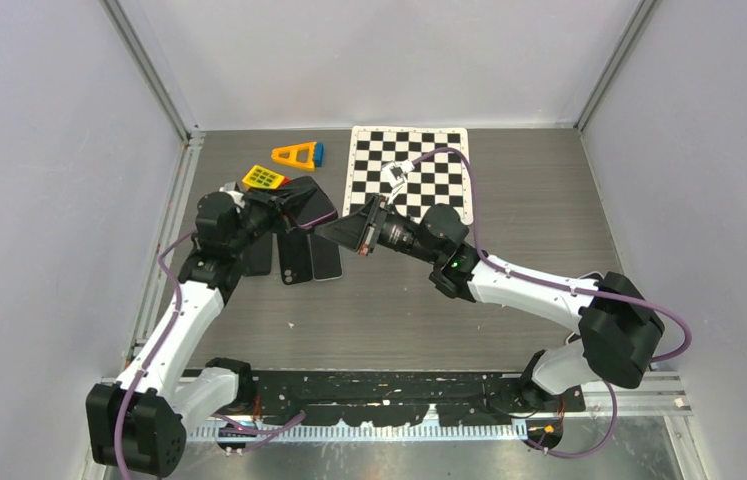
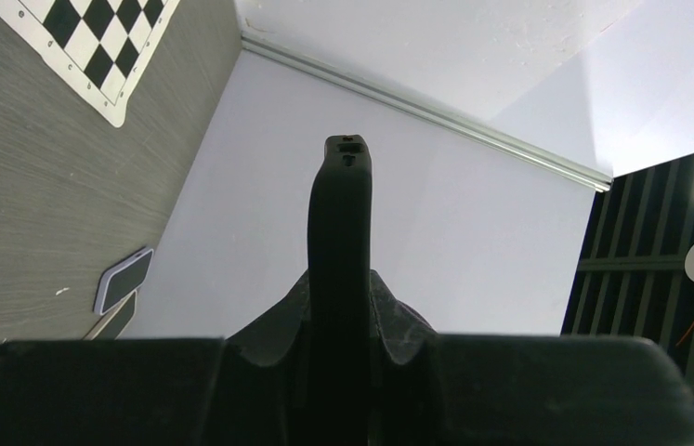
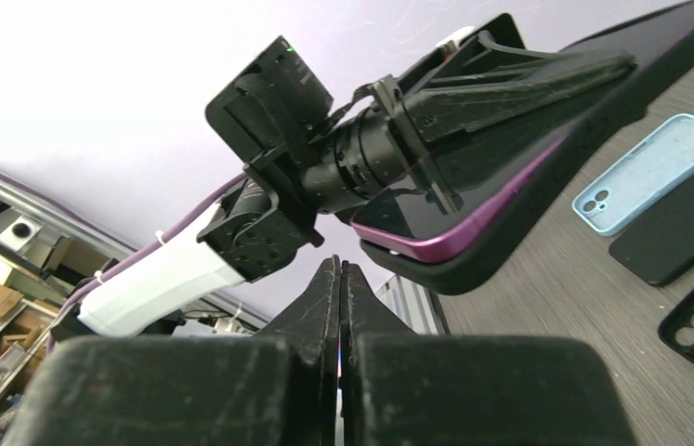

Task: Take the phone out of the phone case
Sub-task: Remove the phone case from the phone.

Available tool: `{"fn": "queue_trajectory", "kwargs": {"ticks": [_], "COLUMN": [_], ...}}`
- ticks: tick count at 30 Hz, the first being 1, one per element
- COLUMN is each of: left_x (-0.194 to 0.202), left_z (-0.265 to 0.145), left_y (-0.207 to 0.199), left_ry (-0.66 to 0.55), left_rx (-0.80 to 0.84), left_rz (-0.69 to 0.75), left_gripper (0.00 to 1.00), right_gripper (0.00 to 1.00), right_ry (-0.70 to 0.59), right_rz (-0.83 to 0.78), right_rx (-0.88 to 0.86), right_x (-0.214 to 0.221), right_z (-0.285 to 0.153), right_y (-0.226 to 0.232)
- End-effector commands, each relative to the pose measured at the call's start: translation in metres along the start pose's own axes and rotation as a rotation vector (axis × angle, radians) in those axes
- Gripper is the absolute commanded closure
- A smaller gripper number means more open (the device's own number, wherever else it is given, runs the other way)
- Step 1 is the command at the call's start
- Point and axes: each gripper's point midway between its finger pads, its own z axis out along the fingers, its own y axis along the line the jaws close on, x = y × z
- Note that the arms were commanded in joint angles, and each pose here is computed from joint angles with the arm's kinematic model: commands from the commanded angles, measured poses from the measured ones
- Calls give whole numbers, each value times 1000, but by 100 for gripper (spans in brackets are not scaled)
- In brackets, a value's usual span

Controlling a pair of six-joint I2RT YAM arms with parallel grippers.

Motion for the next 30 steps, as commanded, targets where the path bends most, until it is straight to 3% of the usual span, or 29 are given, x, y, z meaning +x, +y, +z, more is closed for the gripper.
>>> {"fn": "queue_trajectory", "kwargs": {"ticks": [1, 5, 10, 14, 19, 24, 30], "left_x": [14, 15, 17, 20, 25, 32, 51], "left_z": [-12, -13, -15, -16, -18, -20, -24], "left_y": [-32, -33, -35, -34, -36, -50, -70], "left_ry": [36, 41, 49, 70, 97, 131, 215], "left_rx": [124, 128, 134, 139, 149, 200, 258], "left_rz": [29, 22, 18, 10, 10, 55, 167], "left_gripper": [100, 100, 100, 100, 100, 100, 100], "right_gripper": [99, 99, 73, 61, 57, 52, 51], "right_ry": [-49, -61, -57, -85, -141, -173, -179], "right_rz": [-29, -21, 23, 57, 112, 281, 409], "right_rx": [-126, -68, 90, 159, 279, 402, 389], "right_x": [-20, -23, -19, -14, -22, -22, -21], "right_z": [-2, 2, 10, 6, 1, -7, -3], "right_y": [40, 29, -6, -29, -59, -101, -116]}}
